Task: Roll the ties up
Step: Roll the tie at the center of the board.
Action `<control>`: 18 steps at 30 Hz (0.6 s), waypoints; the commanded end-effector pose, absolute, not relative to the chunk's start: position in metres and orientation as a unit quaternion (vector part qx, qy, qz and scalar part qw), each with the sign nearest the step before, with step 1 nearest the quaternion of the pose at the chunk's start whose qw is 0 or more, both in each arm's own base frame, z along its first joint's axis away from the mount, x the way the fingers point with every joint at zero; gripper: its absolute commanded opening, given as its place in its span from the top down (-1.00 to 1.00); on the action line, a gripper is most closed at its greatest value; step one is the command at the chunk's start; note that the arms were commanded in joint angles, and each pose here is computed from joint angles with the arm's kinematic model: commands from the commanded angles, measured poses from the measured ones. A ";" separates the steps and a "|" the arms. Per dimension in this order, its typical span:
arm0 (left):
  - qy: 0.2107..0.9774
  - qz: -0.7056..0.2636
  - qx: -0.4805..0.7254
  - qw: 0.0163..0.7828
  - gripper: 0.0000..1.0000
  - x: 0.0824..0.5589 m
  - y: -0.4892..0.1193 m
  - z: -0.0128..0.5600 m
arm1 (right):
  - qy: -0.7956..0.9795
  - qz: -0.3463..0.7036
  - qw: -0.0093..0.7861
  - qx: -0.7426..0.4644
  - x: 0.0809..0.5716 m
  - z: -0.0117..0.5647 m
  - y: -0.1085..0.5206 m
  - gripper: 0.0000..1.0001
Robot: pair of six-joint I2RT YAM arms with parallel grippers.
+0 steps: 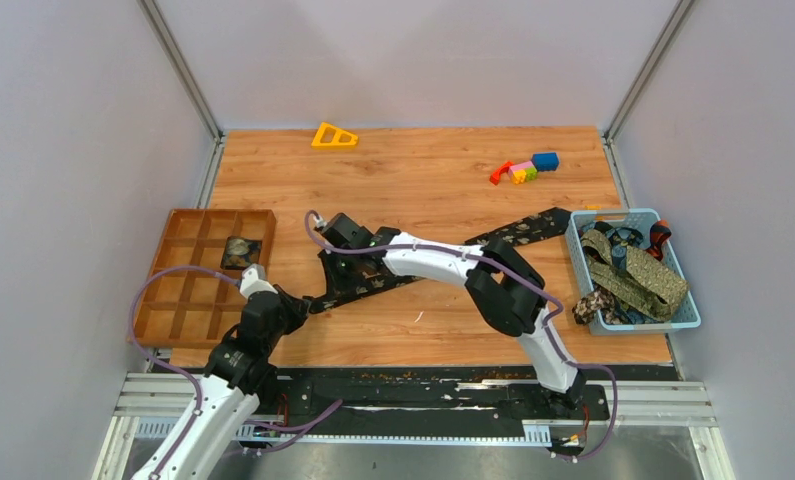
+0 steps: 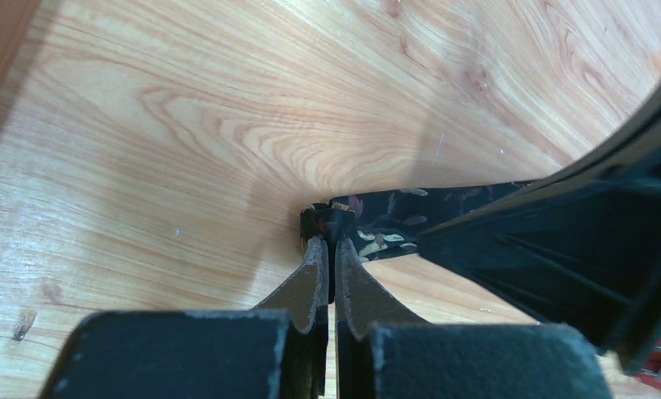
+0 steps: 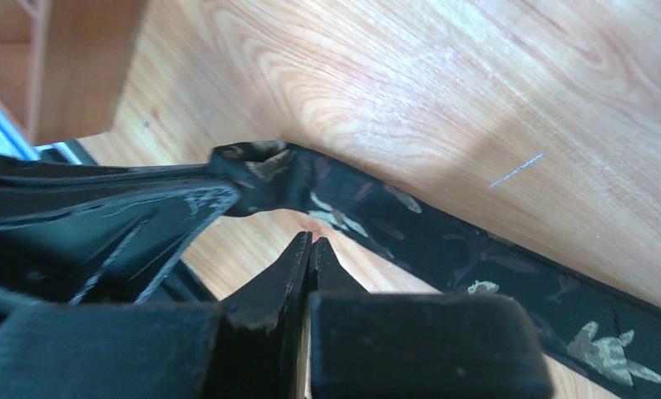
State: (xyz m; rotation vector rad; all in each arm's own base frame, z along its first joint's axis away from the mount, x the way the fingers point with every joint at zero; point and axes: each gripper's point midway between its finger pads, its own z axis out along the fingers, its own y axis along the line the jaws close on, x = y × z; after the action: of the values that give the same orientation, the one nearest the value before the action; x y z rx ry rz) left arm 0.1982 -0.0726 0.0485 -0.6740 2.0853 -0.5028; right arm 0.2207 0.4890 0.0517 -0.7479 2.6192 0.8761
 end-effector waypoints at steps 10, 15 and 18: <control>0.851 -0.183 -0.262 0.416 1.00 0.187 -0.068 0.040 | 0.891 0.345 0.145 -0.258 0.227 0.059 0.520 1.00; 0.850 -0.187 -0.260 0.418 1.00 0.188 -0.069 0.044 | 0.885 0.360 0.119 -0.271 0.210 0.045 0.534 1.00; 0.847 -0.193 -0.256 0.423 1.00 0.190 -0.071 0.050 | 0.878 0.374 0.115 -0.277 0.205 0.046 0.540 1.00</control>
State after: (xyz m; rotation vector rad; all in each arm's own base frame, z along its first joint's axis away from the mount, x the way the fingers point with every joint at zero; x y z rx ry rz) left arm 0.1969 -0.0727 0.0504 -0.6625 2.0830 -0.5066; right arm 0.2157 0.5155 0.0307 -0.7719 2.6360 0.9749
